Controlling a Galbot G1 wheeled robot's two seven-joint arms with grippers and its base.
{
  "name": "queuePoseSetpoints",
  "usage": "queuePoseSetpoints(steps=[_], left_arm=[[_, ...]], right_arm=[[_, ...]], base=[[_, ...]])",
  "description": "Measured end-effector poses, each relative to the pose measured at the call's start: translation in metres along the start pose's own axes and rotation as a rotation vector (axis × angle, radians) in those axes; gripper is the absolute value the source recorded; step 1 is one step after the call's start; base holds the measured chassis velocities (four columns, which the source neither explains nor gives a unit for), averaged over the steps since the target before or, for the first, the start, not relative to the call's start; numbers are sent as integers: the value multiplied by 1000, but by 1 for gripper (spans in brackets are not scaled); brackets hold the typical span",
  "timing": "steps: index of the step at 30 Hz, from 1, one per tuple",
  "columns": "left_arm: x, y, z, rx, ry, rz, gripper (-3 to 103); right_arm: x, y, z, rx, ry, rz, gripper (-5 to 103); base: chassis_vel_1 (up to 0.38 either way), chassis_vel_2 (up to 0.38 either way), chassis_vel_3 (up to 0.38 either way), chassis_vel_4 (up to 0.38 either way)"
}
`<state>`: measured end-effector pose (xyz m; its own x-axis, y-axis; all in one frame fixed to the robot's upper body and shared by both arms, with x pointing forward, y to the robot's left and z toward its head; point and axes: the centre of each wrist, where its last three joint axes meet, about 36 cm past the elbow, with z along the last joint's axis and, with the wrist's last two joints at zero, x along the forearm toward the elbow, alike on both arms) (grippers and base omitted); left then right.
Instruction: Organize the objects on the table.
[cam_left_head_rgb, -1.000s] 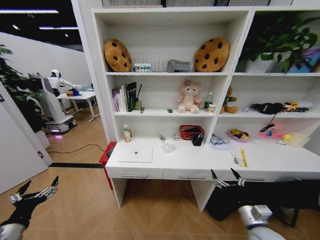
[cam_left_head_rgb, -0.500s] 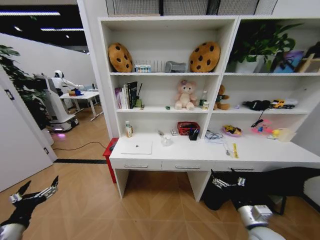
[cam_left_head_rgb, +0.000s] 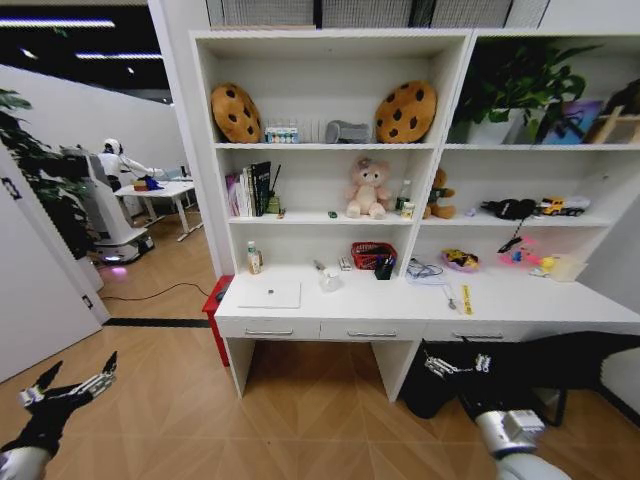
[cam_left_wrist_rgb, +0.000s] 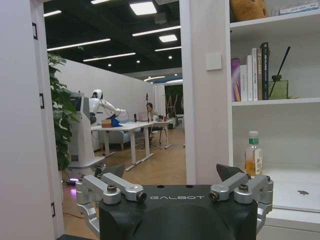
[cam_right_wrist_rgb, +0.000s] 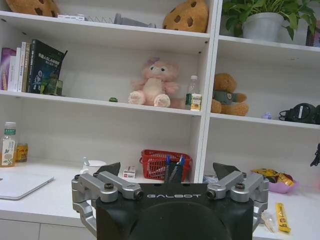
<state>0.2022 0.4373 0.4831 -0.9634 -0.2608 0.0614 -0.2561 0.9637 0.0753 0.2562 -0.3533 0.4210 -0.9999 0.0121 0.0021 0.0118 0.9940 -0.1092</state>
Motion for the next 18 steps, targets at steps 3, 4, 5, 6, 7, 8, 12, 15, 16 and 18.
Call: queuePoseSetpoints(steps=[3,4,5,6,7,8,12,15,16,18], left_arm=[[0,0,0,0,0,0,100],[0,0,0,0,0,0,100],[0,0,0,0,0,0,100],[0,0,0,0,0,0,100],[0,0,0,0,0,0,100],[0,0,0,0,0,0,100],[0,0,0,0,0,0,100],[0,0,0,0,0,0,100],[0,0,0,0,0,0,100],[0,0,0,0,0,0,100]], right_arm=[[0,0,0,0,0,0,100],[0,0,0,0,0,0,100],[0,0,0,0,0,0,100],[0,0,0,0,0,0,100],[0,0,0,0,0,0,100],[0,0,0,0,0,0,100],[0,0,0,0,0,0,100],[0,0,0,0,0,0,100],[0,0,0,0,0,0,100],[0,0,0,0,0,0,100]], base=[[0,0,0,0],[0,0,0,0],[0,0,0,0],[0,0,0,0],[0,0,0,0],[0,0,0,0],[0,0,0,0],[0,0,0,0],[0,0,0,0],[0,0,0,0]])
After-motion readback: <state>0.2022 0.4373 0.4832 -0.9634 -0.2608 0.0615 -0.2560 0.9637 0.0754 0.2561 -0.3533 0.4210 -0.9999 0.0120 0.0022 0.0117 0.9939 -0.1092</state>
